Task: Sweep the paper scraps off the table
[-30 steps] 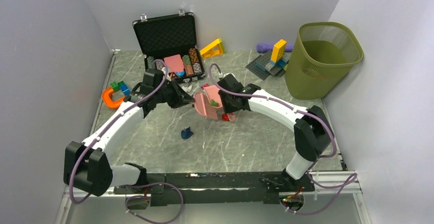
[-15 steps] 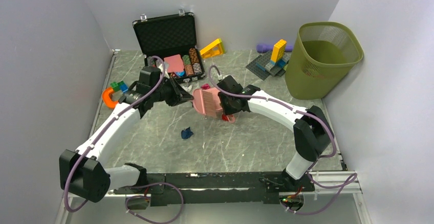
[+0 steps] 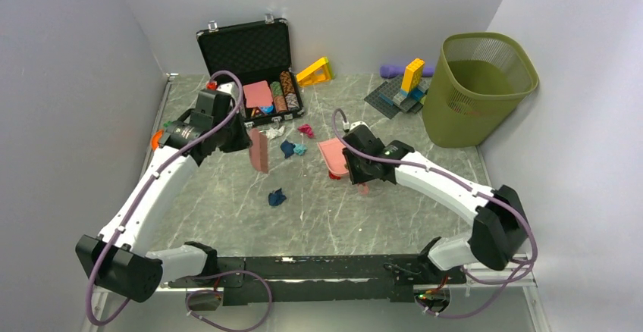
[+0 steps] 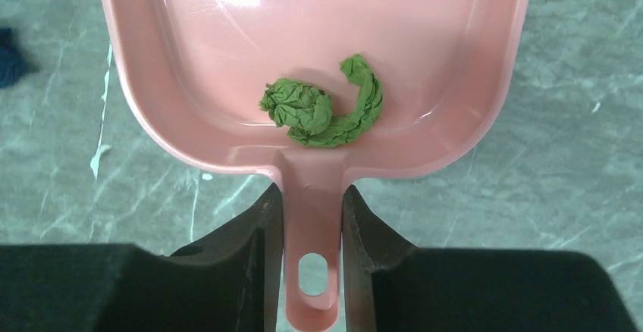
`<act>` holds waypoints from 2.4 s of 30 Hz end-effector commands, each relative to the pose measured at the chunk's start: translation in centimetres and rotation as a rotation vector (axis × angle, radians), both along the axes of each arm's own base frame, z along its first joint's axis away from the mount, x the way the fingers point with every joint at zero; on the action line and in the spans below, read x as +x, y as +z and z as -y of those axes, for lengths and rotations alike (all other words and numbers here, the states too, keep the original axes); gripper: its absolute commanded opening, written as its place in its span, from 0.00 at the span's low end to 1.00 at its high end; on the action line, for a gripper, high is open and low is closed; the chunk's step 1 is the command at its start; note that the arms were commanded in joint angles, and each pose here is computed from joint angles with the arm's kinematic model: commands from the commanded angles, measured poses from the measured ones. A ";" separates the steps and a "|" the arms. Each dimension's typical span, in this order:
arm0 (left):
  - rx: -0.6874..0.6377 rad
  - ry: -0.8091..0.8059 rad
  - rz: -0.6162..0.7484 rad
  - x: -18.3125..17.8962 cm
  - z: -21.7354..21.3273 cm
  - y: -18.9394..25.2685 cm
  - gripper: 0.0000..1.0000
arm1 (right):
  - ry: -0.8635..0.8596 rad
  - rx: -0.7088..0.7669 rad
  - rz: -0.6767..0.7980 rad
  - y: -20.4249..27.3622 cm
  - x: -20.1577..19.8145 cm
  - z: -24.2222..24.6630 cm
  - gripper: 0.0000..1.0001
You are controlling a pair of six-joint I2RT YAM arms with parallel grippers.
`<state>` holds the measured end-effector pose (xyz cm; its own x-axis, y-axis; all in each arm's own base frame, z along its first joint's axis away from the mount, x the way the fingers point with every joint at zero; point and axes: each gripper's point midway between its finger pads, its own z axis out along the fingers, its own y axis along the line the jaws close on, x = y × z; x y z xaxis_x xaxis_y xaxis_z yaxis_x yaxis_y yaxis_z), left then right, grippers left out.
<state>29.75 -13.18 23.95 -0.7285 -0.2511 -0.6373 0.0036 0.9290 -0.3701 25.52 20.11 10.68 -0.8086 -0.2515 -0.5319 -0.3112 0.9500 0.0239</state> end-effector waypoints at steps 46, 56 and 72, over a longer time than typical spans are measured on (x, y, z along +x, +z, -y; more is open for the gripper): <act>0.391 -0.038 0.139 3.0 1.9 1.6 0.00 | -0.087 0.064 0.113 4.0 -1.0 2.7 0.00; 0.946 -0.270 0.276 13.4 2.9 -0.2 0.00 | -0.068 0.054 0.139 5.6 -0.7 2.8 0.00; 0.819 -0.597 0.134 10.8 9.4 -10.2 0.00 | -0.075 0.068 0.140 5.9 -0.6 2.9 0.00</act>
